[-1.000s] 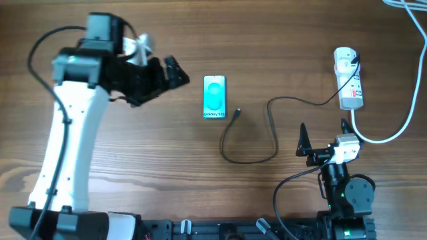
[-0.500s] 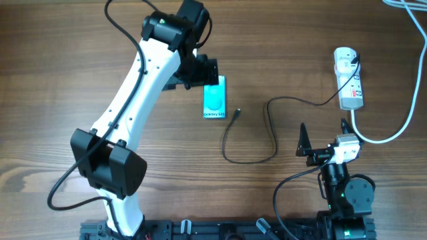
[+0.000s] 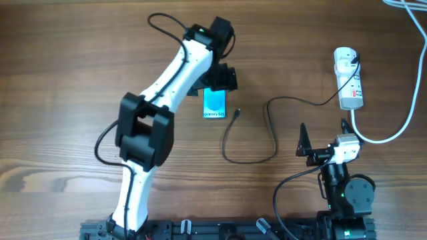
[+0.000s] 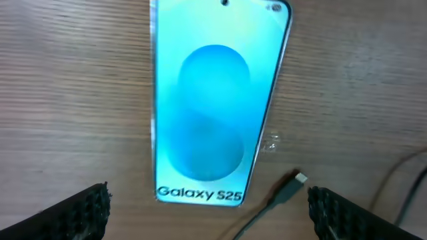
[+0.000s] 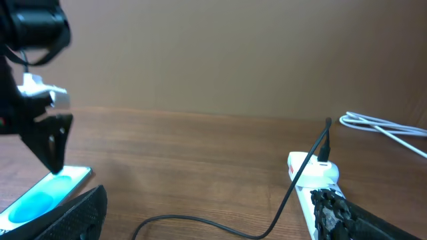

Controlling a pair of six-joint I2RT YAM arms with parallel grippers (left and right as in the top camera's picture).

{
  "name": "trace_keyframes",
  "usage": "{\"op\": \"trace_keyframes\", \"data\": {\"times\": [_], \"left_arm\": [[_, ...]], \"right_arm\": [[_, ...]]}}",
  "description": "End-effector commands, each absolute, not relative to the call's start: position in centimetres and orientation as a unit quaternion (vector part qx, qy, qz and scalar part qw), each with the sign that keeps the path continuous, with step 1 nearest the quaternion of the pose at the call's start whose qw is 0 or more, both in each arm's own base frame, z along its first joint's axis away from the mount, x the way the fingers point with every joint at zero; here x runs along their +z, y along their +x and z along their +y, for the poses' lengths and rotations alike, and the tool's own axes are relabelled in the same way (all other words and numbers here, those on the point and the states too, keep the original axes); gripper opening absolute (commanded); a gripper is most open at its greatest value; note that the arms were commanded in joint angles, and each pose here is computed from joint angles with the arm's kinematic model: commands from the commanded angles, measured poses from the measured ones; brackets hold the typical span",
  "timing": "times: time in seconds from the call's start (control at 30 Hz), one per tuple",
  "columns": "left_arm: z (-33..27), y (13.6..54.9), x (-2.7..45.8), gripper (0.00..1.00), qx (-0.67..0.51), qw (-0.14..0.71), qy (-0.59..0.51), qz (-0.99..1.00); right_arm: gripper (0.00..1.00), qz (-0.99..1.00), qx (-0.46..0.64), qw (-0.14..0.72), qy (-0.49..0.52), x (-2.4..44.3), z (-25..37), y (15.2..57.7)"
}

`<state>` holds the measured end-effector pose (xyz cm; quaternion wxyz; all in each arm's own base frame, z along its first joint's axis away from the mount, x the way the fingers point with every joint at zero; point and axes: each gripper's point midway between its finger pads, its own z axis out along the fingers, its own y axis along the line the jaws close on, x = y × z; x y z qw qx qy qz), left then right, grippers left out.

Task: Plug charger to phone and switch on socket
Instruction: 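Lower the left gripper over the phone and close on it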

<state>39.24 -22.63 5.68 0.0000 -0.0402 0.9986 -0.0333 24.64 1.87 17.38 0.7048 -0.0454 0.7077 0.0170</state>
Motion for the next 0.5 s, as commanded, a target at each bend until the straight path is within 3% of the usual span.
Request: {"op": "trace_keyframes", "data": {"times": [0.0,0.47], "left_arm": [[-22.55,39.38,3.53,1.00,-0.008,-0.006,-0.042,0.999],[-21.82,39.43,2.88,1.00,0.015,-0.006,-0.028,0.999]], "right_arm": [[1.00,0.704,0.016,0.708,-0.052,17.54,2.04,24.59],[1.00,0.704,0.016,0.708,-0.052,17.54,2.03,24.59]]}}
